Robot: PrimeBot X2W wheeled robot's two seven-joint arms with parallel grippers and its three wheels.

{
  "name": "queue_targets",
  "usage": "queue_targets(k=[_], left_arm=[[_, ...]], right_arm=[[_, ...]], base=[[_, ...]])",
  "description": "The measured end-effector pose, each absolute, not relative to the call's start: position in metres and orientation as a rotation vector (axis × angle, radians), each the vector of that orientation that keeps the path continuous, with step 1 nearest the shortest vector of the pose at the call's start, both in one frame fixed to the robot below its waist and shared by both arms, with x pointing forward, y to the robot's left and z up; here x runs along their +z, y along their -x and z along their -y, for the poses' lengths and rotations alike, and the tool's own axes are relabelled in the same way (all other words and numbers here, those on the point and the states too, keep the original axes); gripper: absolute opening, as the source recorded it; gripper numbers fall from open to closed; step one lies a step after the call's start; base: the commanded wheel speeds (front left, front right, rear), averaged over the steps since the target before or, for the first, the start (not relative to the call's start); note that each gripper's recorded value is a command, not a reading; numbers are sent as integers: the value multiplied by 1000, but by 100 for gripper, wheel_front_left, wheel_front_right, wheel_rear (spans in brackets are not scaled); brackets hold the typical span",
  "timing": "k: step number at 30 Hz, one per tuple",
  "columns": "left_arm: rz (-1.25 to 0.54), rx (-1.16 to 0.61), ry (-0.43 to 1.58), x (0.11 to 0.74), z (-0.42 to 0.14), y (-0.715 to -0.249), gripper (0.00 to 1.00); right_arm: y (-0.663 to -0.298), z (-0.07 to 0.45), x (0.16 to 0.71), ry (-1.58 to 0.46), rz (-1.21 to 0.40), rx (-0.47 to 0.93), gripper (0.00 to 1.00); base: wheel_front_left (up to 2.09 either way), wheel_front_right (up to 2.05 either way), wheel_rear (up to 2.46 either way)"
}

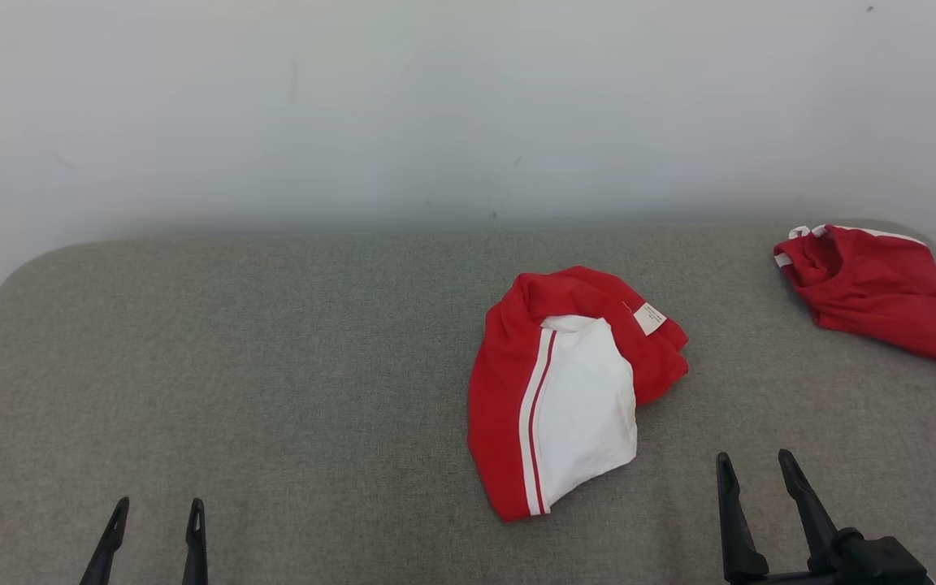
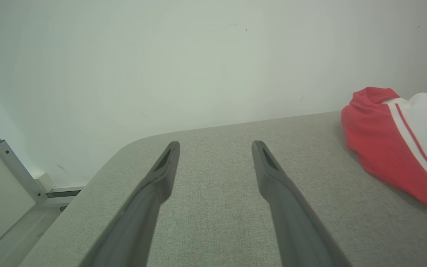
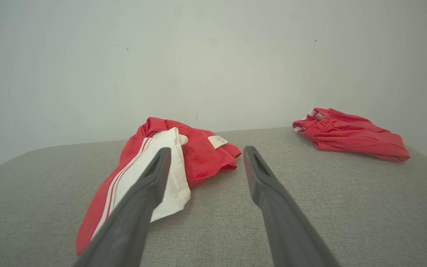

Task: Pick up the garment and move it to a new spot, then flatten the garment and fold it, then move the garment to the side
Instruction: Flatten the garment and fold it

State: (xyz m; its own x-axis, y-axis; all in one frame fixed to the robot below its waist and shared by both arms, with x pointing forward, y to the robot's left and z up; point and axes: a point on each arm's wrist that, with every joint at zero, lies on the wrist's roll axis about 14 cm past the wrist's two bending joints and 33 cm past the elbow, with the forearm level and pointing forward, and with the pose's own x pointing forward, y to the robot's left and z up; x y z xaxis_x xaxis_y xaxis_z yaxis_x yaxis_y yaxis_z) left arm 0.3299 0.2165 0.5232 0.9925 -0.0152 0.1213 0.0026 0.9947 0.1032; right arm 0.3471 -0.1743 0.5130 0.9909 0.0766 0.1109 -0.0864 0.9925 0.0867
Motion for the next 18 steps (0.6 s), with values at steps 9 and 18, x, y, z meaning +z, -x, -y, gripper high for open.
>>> queue_targets(k=[9,18], left_arm=[[118,-15,-95,521,-213,-332,100],[163,-185,-70,534,-161,-358,100]], right_arm=[[-348,175,509,-92,96,79,100],[-347,182,506,-92,85,56,100]], base=[[0,0,0],[0,0,0]])
